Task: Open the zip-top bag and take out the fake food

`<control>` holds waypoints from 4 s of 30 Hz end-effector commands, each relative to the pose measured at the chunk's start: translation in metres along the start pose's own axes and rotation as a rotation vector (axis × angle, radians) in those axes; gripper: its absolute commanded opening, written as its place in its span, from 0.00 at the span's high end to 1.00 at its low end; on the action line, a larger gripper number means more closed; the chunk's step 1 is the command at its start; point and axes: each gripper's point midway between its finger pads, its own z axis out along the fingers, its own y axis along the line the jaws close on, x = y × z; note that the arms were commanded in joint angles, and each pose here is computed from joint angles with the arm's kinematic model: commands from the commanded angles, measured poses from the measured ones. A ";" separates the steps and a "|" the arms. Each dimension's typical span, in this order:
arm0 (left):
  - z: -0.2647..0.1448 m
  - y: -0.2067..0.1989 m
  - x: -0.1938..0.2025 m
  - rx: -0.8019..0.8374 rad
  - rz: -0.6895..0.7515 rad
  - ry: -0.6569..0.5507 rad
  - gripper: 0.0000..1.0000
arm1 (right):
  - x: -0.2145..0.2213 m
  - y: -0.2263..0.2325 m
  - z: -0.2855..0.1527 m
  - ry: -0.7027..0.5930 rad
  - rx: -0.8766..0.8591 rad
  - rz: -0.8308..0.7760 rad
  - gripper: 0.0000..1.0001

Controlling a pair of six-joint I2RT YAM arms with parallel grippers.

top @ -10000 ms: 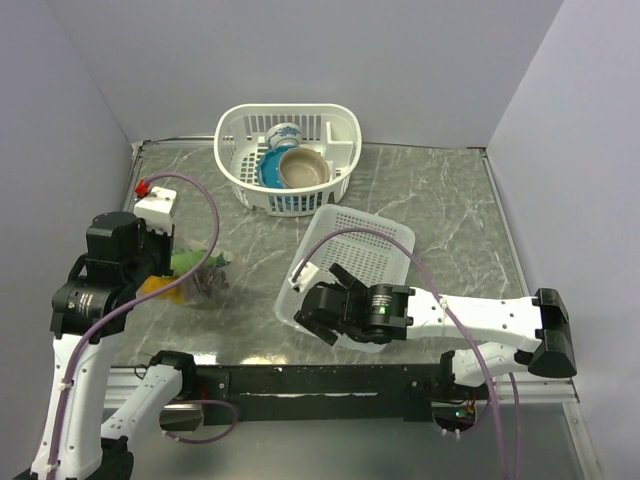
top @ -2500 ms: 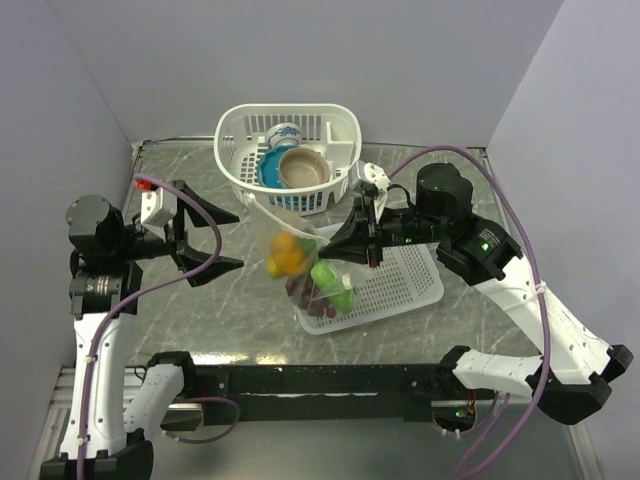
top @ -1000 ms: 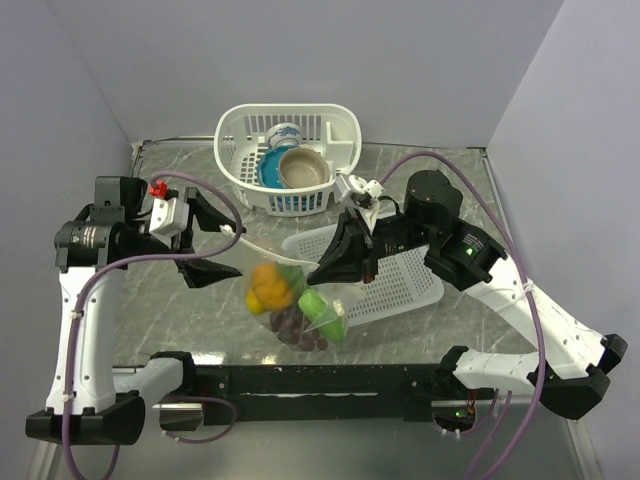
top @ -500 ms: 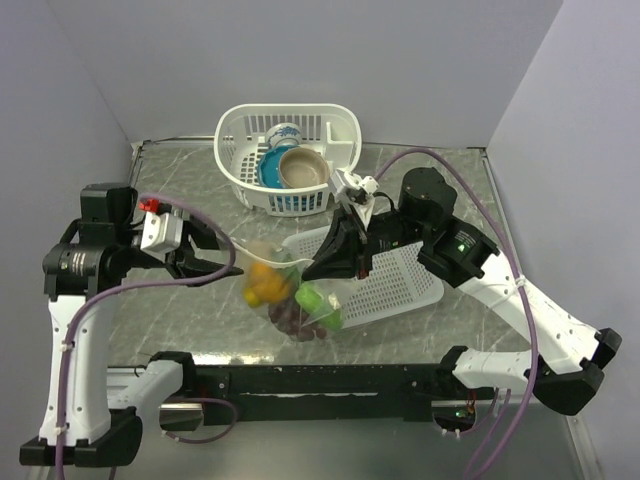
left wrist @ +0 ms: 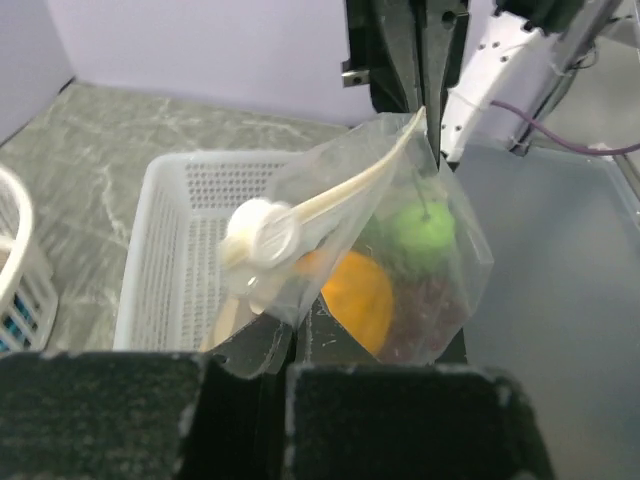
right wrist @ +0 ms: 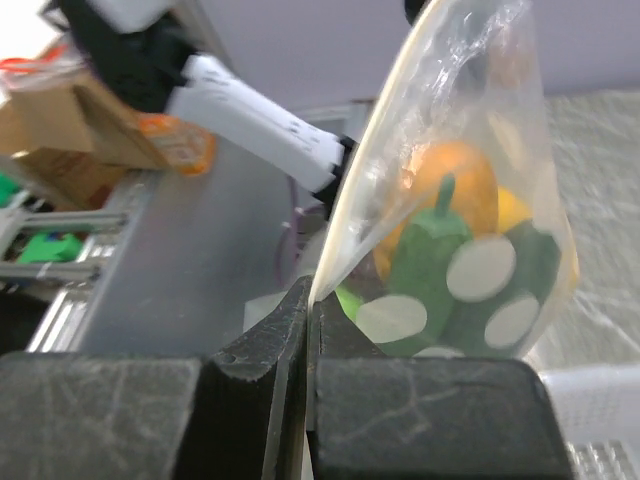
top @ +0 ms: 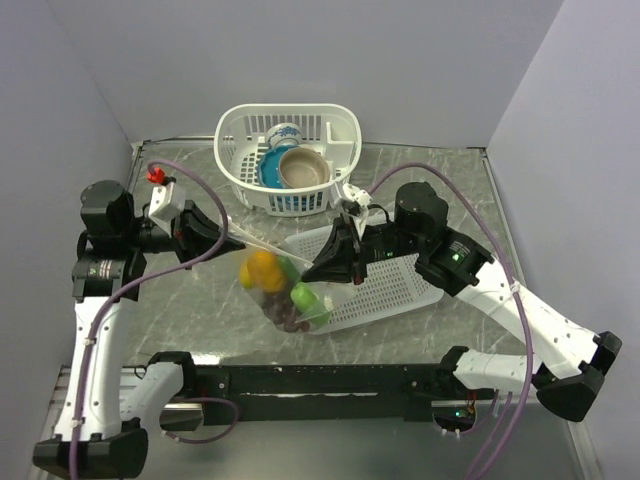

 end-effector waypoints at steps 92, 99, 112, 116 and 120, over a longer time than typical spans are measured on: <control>-0.168 0.192 0.050 -0.894 -0.110 0.103 0.01 | 0.083 -0.219 0.154 0.168 0.254 -0.088 1.00; -0.143 0.170 0.127 -0.706 -0.216 0.206 0.01 | 0.093 -0.237 0.139 0.180 0.292 -0.031 1.00; -0.148 0.111 0.170 -0.553 -0.151 0.262 0.01 | 0.126 -0.277 0.123 0.219 0.367 0.067 1.00; -0.137 0.101 0.178 -0.531 -0.076 0.238 0.01 | 0.127 -0.289 0.113 0.220 0.371 0.101 1.00; -0.133 0.100 0.178 -0.522 -0.039 0.208 0.01 | 0.120 -0.298 0.108 0.195 0.366 0.124 1.00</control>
